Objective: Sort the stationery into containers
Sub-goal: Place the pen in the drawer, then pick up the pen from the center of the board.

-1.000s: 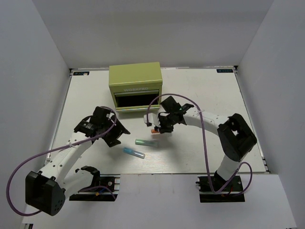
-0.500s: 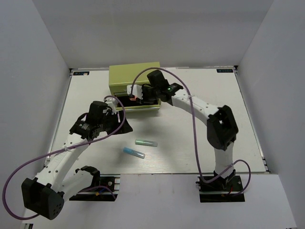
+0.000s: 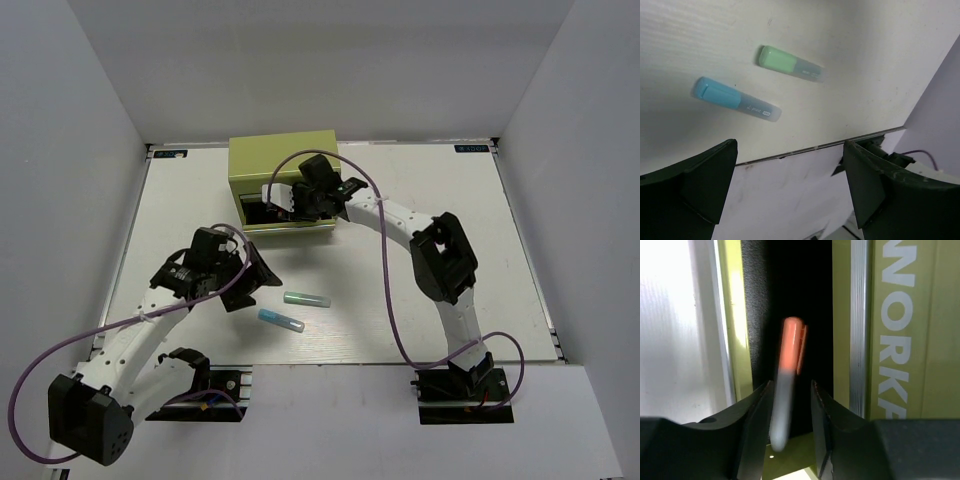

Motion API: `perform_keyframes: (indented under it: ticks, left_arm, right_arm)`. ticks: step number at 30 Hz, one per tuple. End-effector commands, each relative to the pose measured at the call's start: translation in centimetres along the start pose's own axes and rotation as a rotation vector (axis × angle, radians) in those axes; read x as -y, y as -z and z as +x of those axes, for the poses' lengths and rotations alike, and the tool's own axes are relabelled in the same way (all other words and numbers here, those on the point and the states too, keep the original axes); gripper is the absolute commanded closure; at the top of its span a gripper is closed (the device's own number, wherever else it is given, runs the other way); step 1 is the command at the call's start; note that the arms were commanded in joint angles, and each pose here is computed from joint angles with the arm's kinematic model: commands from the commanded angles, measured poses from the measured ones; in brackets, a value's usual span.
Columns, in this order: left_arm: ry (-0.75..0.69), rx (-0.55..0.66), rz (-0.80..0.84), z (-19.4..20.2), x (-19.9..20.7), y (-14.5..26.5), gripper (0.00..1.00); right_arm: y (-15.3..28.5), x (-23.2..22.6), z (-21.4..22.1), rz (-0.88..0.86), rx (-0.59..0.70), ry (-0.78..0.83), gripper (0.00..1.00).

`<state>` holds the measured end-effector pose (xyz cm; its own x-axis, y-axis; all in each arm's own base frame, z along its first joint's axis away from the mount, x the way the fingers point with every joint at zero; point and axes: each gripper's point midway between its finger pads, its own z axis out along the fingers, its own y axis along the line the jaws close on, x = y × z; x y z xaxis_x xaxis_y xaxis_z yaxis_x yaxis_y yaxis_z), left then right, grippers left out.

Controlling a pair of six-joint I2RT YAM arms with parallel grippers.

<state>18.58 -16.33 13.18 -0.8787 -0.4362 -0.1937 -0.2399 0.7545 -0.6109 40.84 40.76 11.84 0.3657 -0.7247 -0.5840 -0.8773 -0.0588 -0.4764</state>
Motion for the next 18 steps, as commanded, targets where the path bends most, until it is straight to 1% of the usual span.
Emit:
perform_keyframes:
  ticks: [1, 3, 4, 6, 7, 9, 10, 11, 12, 13, 14, 15, 16, 17, 18]
  left_arm:
    - [0.164, -0.015, 0.023, 0.4, 0.8, -0.1, 0.04]
    - [0.228, -0.018, -0.011, 0.5, 0.2, -0.5, 0.04]
    - [0.303, -0.023, -0.020, 0.7, 0.1, -0.7, 0.04]
    - [0.354, -0.030, -0.042, 1.0, 0.0, -0.7, 0.04]
    - [0.421, -0.038, -0.060, 1.3, -0.3, -0.8, 0.04]
    - [0.487, -0.051, -0.090, 1.8, -0.7, -0.6, 0.03]
    - [0.557, -0.035, -0.122, 1.7, -1.1, -0.6, 0.03]
    - [0.626, -0.036, -0.167, 2.2, -1.9, -0.4, 0.03]
    - [0.630, -0.026, -0.191, 2.2, -2.2, -0.2, 0.03]
    - [0.680, -0.004, -0.228, 2.1, -2.9, -0.1, 0.01]
    - [0.700, 0.000, -0.252, 2.3, -3.3, -0.1, 0.01]
    - [0.721, -0.006, -0.302, 2.5, -3.9, 0.0, 0.01]
    - [0.722, 0.000, -0.318, 2.3, -3.9, 0.0, 0.01]
    - [0.723, 0.010, -0.335, 2.0, -4.0, -0.2, 0.01]
    - [0.730, 0.002, -0.381, 2.3, -4.8, -0.4, 0.01]
  right_arm:
    - [3.6, 1.5, -3.4, 0.045, 0.091, 0.003, 0.58]
    - [5.2, 1.5, -4.8, 0.046, 0.131, 0.005, 0.58]
    - [5.3, 0.8, -4.3, 0.034, 0.123, -0.026, 0.58]
    - [6.6, 1.1, -4.9, 0.048, 0.146, -0.033, 0.58]
    - [6.6, 0.6, -4.5, 0.039, 0.142, -0.070, 0.58]
    - [8.0, 1.2, -5.0, 0.062, 0.163, -0.119, 0.58]
    - [8.1, 0.9, -4.7, 0.059, 0.161, -0.172, 0.58]
    - [9.1, 1.4, -4.9, 0.085, 0.176, -0.190, 0.58]
    - [9.4, 1.5, -4.6, 0.091, 0.177, -0.247, 0.58]
    - [10.3, 2.0, -4.9, 0.111, 0.197, -0.261, 0.58]
    - [9.9, 0.7, -3.8, 0.089, 0.181, -0.335, 0.58]
    - [10.8, 1.3, -3.7, 0.112, 0.198, -0.347, 0.56]
    - [11.0, 0.0, -3.0, 0.093, 0.191, -0.384, 0.56]
    - [11.3, -0.2, -2.7, 0.098, 0.192, -0.404, 0.56]
    - [12.9, 0.5, -3.6, 0.134, 0.229, -0.392, 0.56]
